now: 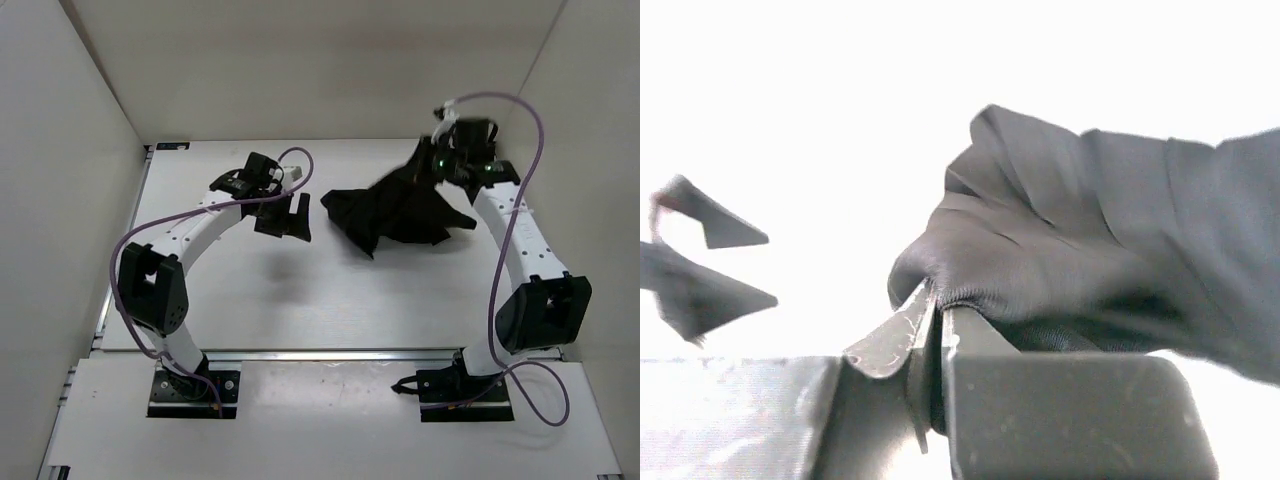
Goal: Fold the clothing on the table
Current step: Grab the skirt from the pile, then move the skirt to the center of the board
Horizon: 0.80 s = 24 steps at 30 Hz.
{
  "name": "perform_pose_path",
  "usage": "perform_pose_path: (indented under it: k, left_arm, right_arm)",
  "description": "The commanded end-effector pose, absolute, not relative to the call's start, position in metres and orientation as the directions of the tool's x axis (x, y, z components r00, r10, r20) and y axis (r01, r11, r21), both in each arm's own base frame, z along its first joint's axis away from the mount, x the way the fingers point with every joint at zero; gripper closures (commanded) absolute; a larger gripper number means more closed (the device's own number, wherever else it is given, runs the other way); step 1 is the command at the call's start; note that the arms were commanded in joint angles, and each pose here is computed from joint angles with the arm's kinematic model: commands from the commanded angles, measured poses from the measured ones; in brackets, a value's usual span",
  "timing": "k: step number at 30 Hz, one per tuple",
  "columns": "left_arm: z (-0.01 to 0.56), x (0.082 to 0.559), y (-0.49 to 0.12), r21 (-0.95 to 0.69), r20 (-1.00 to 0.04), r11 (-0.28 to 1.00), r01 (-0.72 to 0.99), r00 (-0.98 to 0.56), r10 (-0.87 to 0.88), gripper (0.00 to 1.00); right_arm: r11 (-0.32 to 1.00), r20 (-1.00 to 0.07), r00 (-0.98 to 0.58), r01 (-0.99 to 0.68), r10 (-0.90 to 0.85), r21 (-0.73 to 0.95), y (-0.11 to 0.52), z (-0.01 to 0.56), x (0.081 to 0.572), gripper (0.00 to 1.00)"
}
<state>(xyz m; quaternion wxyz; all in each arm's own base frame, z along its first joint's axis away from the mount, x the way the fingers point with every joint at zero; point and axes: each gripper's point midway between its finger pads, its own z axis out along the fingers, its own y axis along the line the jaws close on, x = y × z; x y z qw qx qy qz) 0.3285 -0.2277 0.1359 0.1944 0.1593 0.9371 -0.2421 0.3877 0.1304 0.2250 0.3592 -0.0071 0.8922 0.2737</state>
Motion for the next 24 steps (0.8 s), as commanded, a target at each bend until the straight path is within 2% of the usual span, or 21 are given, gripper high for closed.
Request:
perform_pose_path:
  k: [1,3,4,6,8,12,15,17,18,20,21,22,24]
  left_arm:
    - [0.186,0.332,-0.225,-0.404,-0.551,0.804,0.437,-0.817,0.167,0.02]
    - [0.202,0.339,-0.213,-0.384,-0.58,0.822,0.421,-0.802,0.14,0.01]
    - [0.215,0.344,-0.208,-0.371,-0.611,0.83,0.417,-0.782,0.12,0.02]
    - [0.233,0.357,-0.178,-0.351,-0.639,0.886,0.302,-0.769,0.01,0.02]
    - [0.272,0.364,-0.15,-0.349,-0.722,0.906,0.239,-0.685,-0.098,0.01]
    - [0.345,0.37,-0.111,-0.276,-0.861,0.945,0.175,-0.482,-0.162,0.01]
    - [0.367,0.375,-0.11,-0.212,-0.885,0.964,0.163,-0.449,-0.119,0.01]
    - [0.372,0.38,-0.113,-0.236,-0.888,0.956,0.173,-0.437,-0.14,0.01]
    - [0.366,0.38,-0.118,-0.245,-0.88,0.95,0.193,-0.455,-0.134,0.01]
    - [0.359,0.383,-0.123,-0.264,-0.871,0.942,0.206,-0.469,-0.142,0.02]
    - [0.356,0.379,-0.132,-0.27,-0.866,0.933,0.238,-0.483,-0.128,0.01]
    - [0.349,0.377,-0.138,-0.264,-0.861,0.93,0.257,-0.496,-0.107,0.02]
    - [0.34,0.379,-0.145,-0.263,-0.857,0.924,0.276,-0.507,-0.093,0.01]
  right_arm:
    - [0.702,-0.839,-0.51,-0.525,0.192,0.48,0.182,0.366,0.405,1.0]
    - [0.648,-0.884,-0.411,-0.615,0.223,0.449,0.198,0.431,0.412,1.0]
    - [0.604,-0.882,-0.419,-0.653,0.213,0.456,0.212,0.437,0.413,1.0]
    - [0.528,-0.906,-0.353,-0.736,0.234,0.424,0.224,0.489,0.403,1.0]
    - [0.455,-0.917,-0.334,-0.797,0.218,0.398,0.243,0.51,0.386,1.0]
    - [0.347,-0.932,-0.299,-0.868,0.205,0.354,0.268,0.53,0.344,1.0]
    - [0.317,-0.918,-0.344,-0.864,0.197,0.392,0.266,0.502,0.321,1.0]
    - [0.34,-0.854,-0.497,-0.785,0.157,0.519,0.255,0.43,0.324,1.0]
    - [0.357,-0.846,-0.508,-0.769,0.163,0.531,0.241,0.419,0.32,1.0]
    - [0.442,-0.74,-0.654,-0.623,0.159,0.646,0.213,0.33,0.316,1.0]
    - [0.472,-0.729,-0.656,-0.59,0.194,0.656,0.191,0.321,0.314,1.0]
    - [0.487,-0.644,-0.732,-0.488,0.224,0.724,0.169,0.28,0.308,1.0]
    - [0.492,-0.526,-0.797,-0.346,0.295,0.799,0.137,0.235,0.279,0.99]
